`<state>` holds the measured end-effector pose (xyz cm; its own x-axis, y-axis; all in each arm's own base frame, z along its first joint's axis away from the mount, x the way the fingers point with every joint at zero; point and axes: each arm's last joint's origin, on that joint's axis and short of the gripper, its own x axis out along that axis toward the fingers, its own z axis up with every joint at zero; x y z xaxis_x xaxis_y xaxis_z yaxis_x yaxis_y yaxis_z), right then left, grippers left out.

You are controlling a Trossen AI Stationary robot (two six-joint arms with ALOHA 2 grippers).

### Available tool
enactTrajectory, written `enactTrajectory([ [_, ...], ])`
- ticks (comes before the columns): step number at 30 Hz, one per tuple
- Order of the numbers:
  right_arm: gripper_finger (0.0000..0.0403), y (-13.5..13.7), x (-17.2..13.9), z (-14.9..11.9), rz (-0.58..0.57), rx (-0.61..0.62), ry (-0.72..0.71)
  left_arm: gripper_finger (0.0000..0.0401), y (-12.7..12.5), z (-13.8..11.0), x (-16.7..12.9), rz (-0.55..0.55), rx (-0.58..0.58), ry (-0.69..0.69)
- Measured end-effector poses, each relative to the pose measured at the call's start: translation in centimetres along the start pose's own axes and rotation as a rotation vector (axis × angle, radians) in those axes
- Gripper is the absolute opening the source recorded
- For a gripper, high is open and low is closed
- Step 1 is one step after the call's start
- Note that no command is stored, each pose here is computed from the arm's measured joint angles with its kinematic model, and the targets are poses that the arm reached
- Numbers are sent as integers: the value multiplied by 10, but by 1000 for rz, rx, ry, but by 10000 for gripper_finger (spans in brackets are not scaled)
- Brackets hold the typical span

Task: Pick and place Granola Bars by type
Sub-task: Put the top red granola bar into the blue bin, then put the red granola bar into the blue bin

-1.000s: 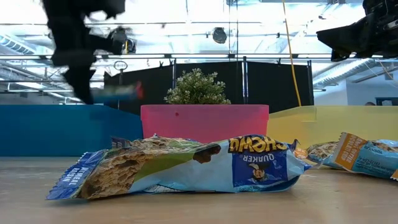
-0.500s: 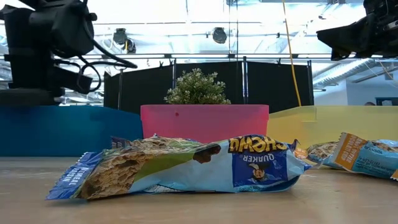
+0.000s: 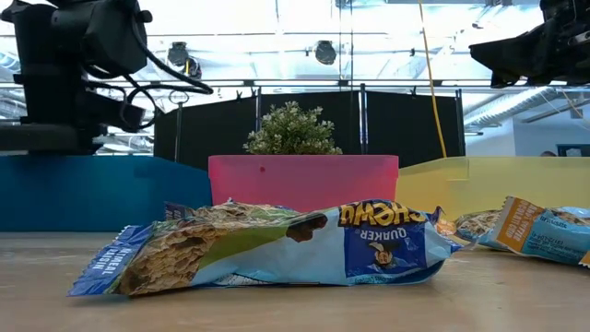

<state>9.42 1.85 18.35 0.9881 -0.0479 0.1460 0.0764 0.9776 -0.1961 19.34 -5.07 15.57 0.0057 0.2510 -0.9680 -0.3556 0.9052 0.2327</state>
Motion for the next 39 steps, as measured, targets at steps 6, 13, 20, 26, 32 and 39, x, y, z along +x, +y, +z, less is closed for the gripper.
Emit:
enactTrajectory([
  [6, 0, 0, 0, 0, 0, -4, 0, 296, -5, 17, -31, -41, 74, -43],
  [13, 0, 0, 0, 0, 0, -26, 0, 320, -27, 37, -92, -268, -19, -161],
  [20, 0, 0, 0, 0, 0, -26, 0, 322, -82, 11, -122, -527, -27, -331],
  [26, 0, 0, 0, 1, -2, -24, -6, 322, -125, -28, -119, -551, -17, -333],
  [32, 0, -1, 0, 3, -8, -16, -28, 322, -178, -43, -92, -602, 81, -309],
  [39, 0, -1, 0, 3, -8, -13, -29, 322, -220, -46, -67, -481, 124, -134],
])
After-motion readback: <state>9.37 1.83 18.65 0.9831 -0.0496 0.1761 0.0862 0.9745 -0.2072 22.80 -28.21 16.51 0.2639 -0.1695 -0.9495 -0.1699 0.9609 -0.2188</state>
